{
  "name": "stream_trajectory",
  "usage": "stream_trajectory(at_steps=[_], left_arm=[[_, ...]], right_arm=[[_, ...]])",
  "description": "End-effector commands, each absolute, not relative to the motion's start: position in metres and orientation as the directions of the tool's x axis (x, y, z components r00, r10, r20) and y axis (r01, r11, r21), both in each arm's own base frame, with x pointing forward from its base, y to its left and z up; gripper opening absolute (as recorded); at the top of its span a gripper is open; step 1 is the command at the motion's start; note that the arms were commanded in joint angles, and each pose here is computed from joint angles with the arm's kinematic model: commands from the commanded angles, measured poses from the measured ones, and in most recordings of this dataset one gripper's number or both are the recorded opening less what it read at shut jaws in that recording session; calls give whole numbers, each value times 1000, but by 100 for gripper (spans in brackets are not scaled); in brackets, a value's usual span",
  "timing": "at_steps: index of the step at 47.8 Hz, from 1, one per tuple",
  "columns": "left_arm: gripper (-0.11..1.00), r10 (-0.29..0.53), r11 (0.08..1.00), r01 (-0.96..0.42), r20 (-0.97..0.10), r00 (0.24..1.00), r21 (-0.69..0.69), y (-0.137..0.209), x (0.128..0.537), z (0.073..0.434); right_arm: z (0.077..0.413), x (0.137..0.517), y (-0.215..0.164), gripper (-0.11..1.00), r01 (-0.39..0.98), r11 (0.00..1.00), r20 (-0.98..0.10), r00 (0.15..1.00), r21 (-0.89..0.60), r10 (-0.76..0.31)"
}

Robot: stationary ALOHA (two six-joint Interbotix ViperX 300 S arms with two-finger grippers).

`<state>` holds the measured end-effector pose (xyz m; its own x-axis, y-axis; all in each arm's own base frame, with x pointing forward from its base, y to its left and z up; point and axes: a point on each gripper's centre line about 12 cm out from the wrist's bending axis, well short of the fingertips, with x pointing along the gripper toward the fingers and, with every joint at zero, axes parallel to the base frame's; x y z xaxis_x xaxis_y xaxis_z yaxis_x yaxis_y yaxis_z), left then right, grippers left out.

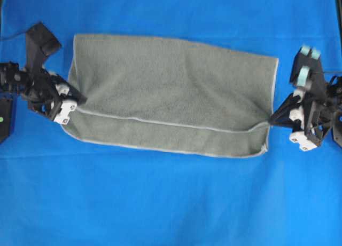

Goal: Fold a large towel.
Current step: 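Lower the spread towel flat onto the table and release both grippers, then grasp the towel's top-left and top-right corners with both grippers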

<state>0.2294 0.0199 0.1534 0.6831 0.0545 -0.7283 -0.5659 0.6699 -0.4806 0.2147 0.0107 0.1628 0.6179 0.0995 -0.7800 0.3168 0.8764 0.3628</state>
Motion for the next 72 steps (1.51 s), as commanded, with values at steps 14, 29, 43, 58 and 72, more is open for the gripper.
stream_trajectory(at_steps=[14, 29, 43, 58, 72], left_arm=[[1, -75, 709, -522, -787, 612, -474, -24, 214, 152], [1, -87, 725, -504, -787, 611, -470, -28, 217, 151], [30, -93, 741, -457, -749, 656, -492, -29, 226, 172], [81, 51, 831, -421, -703, 710, -364, 17, 226, 200], [80, 292, 885, -457, -660, 692, -87, 95, 225, 187]], right_arm=[[159, 230, 42, 1, 306, 856, -793, 582, 417, 178], [152, 239, 41, 30, 306, 865, -794, 588, 399, 158], [168, 245, 41, 62, 249, 891, -762, 630, 380, 149], [196, 244, -12, 62, 268, 939, -704, 709, 216, -40], [168, 234, -92, 62, 495, 866, -774, 575, 69, -267]])
